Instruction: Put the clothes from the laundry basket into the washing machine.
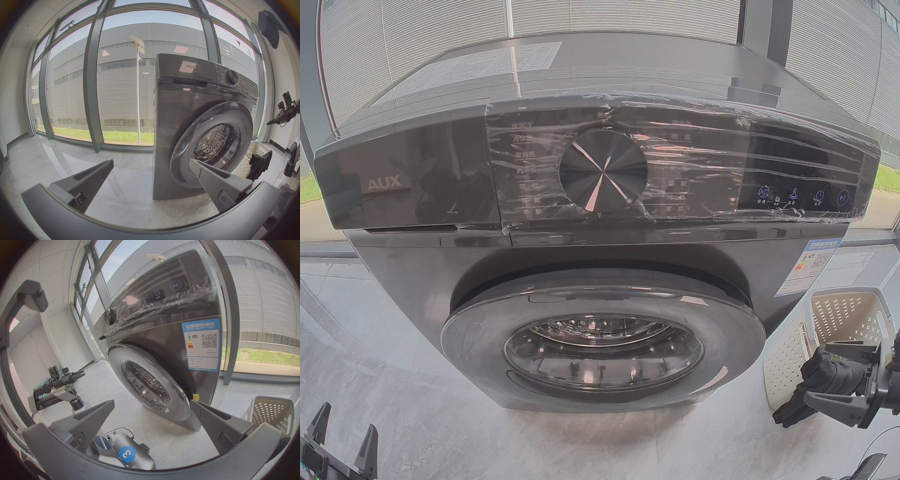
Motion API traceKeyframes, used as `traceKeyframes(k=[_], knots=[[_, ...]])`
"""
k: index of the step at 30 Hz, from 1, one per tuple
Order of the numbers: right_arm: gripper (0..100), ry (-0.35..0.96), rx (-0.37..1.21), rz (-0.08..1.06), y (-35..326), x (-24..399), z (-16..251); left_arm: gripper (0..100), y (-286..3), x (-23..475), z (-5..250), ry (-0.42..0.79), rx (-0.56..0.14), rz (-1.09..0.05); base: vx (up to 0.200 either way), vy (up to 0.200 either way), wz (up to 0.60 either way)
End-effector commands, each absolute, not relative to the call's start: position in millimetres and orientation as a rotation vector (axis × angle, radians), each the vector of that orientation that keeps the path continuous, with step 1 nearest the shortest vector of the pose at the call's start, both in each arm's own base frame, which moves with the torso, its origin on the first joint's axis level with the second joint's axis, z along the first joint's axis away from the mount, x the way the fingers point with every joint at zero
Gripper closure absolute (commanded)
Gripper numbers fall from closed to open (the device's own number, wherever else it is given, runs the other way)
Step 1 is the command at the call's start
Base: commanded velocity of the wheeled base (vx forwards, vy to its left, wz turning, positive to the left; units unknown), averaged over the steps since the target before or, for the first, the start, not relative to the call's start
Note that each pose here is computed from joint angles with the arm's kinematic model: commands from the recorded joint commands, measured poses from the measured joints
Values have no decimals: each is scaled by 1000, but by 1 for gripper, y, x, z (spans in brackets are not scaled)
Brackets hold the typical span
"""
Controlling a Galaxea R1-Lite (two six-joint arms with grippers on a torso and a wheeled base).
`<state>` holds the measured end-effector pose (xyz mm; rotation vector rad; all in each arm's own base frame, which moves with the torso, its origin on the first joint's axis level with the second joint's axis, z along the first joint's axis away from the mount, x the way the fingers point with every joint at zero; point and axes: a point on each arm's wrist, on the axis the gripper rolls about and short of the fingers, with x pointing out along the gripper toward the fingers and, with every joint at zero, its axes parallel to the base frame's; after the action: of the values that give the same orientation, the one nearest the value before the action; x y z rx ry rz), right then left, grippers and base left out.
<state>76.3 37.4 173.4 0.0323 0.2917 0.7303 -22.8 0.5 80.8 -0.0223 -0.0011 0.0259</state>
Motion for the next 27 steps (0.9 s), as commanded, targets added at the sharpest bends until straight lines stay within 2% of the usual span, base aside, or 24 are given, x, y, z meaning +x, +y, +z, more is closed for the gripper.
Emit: traceKeyframes(k=[1, 10, 19, 27], knots=[[0, 417, 60, 752, 53, 114, 161, 0, 0, -23, 76, 0, -23, 28, 0, 0, 0], [0, 426, 58, 746, 60, 133, 157, 0, 0, -23, 76, -3, -25, 26, 0, 0, 0], [0, 397, 62, 722, 66, 157, 164, 0, 0, -23, 76, -3, -22, 26, -200, 0, 0], [0, 424, 59, 709, 75, 182, 165, 0, 0, -23, 76, -2, -21, 26, 0, 0, 0]])
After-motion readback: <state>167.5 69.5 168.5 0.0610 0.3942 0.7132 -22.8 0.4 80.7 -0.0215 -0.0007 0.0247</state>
